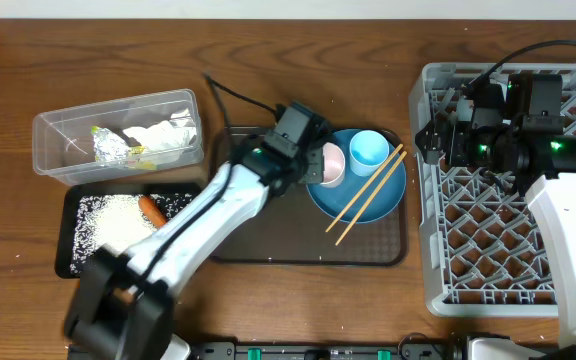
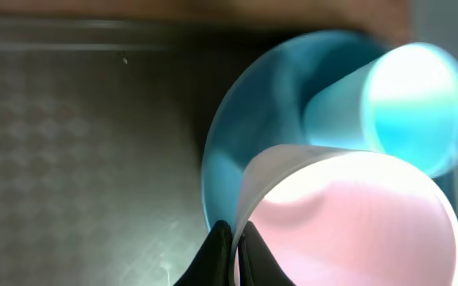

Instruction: Sort waste into correct bins and load items into the dishwasher rack

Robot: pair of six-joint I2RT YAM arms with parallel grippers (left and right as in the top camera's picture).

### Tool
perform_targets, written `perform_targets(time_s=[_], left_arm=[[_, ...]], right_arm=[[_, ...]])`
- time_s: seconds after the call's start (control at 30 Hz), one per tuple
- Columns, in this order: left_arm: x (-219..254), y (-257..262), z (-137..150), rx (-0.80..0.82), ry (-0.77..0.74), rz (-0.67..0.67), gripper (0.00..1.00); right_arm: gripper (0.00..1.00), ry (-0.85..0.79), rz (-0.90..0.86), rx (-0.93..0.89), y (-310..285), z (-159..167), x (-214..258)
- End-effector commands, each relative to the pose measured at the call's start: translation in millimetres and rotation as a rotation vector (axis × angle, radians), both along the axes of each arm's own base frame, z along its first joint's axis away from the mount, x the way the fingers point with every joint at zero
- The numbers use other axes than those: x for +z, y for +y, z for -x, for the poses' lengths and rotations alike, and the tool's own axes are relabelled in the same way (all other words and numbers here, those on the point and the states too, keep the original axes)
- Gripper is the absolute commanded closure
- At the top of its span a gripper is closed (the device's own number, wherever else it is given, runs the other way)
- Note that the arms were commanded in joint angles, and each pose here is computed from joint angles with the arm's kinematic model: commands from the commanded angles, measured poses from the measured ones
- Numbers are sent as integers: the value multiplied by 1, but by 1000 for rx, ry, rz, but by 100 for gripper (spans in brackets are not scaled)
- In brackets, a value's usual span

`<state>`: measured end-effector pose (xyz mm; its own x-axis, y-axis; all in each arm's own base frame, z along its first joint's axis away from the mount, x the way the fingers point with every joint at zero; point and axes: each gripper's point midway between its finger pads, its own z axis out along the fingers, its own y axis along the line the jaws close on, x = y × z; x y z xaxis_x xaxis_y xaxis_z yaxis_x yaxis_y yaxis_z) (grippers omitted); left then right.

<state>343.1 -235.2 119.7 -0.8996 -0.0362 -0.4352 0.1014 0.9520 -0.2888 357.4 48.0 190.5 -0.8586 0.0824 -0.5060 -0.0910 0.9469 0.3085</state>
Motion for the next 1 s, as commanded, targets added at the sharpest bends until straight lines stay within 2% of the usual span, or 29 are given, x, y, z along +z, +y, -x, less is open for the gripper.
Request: perform_targets(time_s=[0.0,0.27,0.5,0.6,0.97], left_arm=[[32,3,9,-21,-39,58,94],[101,-27,61,-250,62,439,94],[139,-31,86,-394,155,685,94],[147,-31,92,-470,141,726,94],[154,-34,103,-529,162,771,94]], right_arm=[[1,5,-16,8,5,1,0],[1,6,-16,8,5,1,0],[1,6,-16,8,5,1,0],[1,7,-16,8,5,1,0],[1,-35,-80,46,17,-5,9]])
